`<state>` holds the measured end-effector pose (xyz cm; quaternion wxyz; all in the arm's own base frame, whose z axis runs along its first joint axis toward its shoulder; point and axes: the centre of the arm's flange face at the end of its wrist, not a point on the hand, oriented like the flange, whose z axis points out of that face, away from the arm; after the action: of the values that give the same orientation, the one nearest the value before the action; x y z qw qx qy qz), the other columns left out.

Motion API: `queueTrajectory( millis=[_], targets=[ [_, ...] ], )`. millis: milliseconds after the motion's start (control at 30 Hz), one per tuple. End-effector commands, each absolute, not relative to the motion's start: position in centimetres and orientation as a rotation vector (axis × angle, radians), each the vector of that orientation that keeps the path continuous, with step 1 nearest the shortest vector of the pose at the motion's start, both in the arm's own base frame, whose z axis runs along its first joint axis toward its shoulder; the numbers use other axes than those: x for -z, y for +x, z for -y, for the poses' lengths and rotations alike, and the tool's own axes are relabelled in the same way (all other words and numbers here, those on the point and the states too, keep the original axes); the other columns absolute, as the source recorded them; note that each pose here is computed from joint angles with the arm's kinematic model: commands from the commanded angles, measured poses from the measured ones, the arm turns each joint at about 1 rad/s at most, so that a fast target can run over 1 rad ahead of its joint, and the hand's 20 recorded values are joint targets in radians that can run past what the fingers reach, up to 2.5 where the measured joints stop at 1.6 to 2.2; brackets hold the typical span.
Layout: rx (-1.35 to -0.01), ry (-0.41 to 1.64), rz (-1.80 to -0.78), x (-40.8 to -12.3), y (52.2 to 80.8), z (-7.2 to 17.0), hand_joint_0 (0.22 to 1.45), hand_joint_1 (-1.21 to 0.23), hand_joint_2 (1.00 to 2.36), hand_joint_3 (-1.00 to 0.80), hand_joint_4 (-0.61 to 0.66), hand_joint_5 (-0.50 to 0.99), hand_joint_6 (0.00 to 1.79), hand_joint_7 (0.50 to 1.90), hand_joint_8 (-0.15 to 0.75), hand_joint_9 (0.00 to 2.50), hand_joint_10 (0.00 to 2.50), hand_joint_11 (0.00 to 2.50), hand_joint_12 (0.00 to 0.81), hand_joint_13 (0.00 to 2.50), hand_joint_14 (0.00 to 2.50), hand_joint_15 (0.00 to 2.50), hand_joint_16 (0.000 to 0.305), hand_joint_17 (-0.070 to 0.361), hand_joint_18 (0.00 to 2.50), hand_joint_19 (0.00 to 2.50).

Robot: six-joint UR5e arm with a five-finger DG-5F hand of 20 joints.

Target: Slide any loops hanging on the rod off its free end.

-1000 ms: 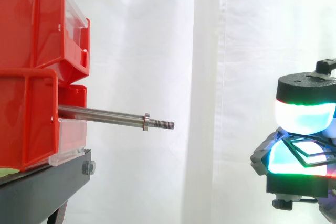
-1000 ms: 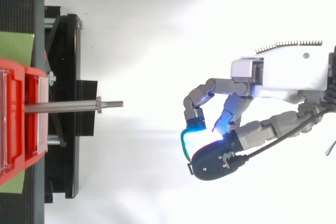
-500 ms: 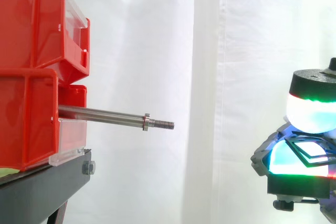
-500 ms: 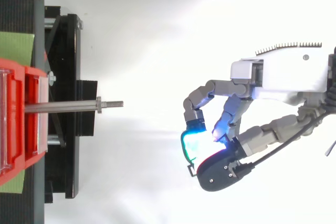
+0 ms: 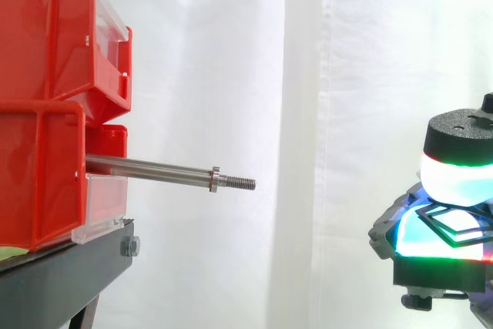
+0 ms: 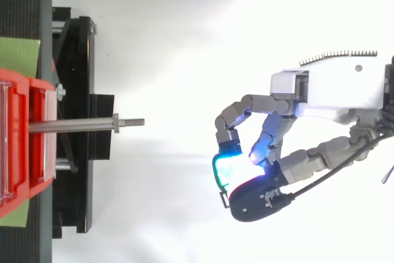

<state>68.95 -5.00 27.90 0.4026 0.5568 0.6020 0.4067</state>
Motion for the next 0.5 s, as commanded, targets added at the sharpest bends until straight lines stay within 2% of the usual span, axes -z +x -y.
queueTrajectory(
  millis=[0, 67, 200, 333, 467],
  targets=[
    [-1.028, 1.407, -1.523, -27.87, 68.93, 4.94, 0.58, -0.77, 1.03, -0.11, 0.22, -0.15, 0.86, 1.37, 0.316, 1.02, 0.02, 0.53, 0.387, 0.98, 0.02, 0.53, 0.068, 0.153, 0.84, 0.72],
    [-1.028, 1.407, -1.523, -27.87, 68.93, 4.94, 0.58, -0.75, 1.03, -0.14, 0.24, -0.14, 0.87, 1.36, 0.314, 1.05, 0.02, 0.54, 0.385, 0.98, 0.02, 0.53, 0.068, 0.153, 0.84, 0.73],
    [-1.029, 1.406, -1.522, -27.93, 68.97, 4.93, 0.57, -0.68, 1.02, -0.20, 0.27, -0.10, 0.86, 1.42, 0.318, 1.17, 0.02, 0.55, 0.386, 1.02, 0.02, 0.54, 0.067, 0.152, 0.87, 0.74],
    [-1.029, 1.406, -1.522, -27.93, 68.97, 4.93, 0.57, -0.57, 1.02, -0.21, 0.25, -0.10, 0.86, 1.39, 0.318, 1.22, 0.02, 0.55, 0.383, 1.04, 0.02, 0.54, 0.067, 0.151, 0.88, 0.76],
    [-1.030, 1.405, -1.523, -27.93, 68.98, 4.83, 0.57, -0.55, 1.02, -0.21, 0.24, -0.10, 0.86, 1.38, 0.316, 1.21, 0.02, 0.54, 0.385, 1.04, 0.02, 0.54, 0.067, 0.151, 0.88, 0.76]
  ],
)
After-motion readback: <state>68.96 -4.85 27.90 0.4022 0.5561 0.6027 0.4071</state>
